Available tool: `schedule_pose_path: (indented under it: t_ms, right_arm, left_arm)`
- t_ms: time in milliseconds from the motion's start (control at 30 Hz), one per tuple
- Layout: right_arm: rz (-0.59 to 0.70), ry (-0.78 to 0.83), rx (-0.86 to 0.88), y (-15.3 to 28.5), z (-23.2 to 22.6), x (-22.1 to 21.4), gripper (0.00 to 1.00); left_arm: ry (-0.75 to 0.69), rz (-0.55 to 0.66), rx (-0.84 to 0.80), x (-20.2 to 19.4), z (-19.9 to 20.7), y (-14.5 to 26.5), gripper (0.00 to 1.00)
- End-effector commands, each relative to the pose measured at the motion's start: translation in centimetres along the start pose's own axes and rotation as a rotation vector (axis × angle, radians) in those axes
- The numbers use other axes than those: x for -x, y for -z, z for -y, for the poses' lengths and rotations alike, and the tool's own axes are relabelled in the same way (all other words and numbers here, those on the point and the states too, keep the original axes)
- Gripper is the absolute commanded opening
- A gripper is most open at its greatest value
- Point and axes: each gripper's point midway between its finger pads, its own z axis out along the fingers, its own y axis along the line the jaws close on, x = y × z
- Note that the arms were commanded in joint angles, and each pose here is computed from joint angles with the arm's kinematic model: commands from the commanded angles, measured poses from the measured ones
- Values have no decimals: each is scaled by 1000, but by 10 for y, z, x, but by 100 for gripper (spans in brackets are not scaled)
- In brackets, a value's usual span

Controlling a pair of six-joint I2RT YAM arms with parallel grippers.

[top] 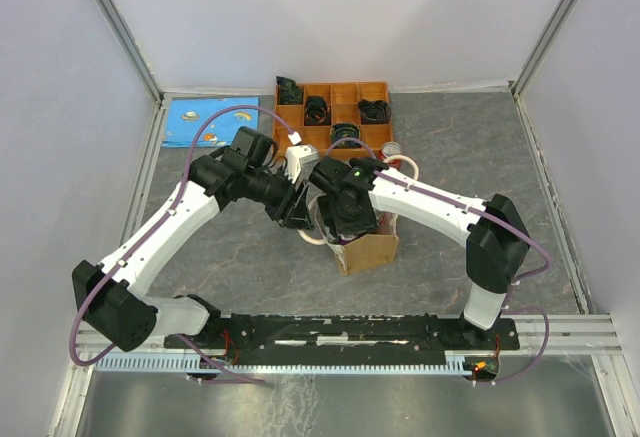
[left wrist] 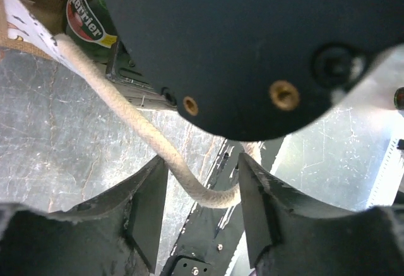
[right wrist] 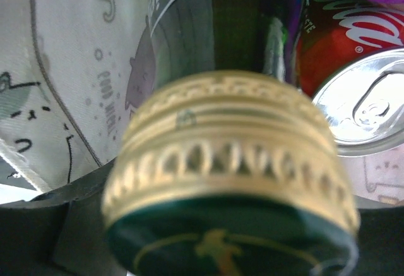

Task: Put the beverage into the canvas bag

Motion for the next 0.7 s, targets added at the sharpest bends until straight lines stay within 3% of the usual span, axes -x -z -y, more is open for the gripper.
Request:
schedule_pose_path:
  t_ms: [0,67,233,433,667]
  right_arm:
    - [66,18,66,2,-21,17,75]
    - [79,22,75,6,-23,20,79]
    - [100,31,87,14,-25,26,84]
    - [149,32,95,32,-25,34,84]
    - [317,-8,108,81,-18,57,85]
  left_arm:
    - [-92,41,-53,11,17,11,62]
    - [-93,41,-54,11,17,11,69]
    - [-88,38,-61,11,17,9,75]
    - [-84,50,-61,15,18,10,76]
    - [-80,57,-63,17,19,10,77]
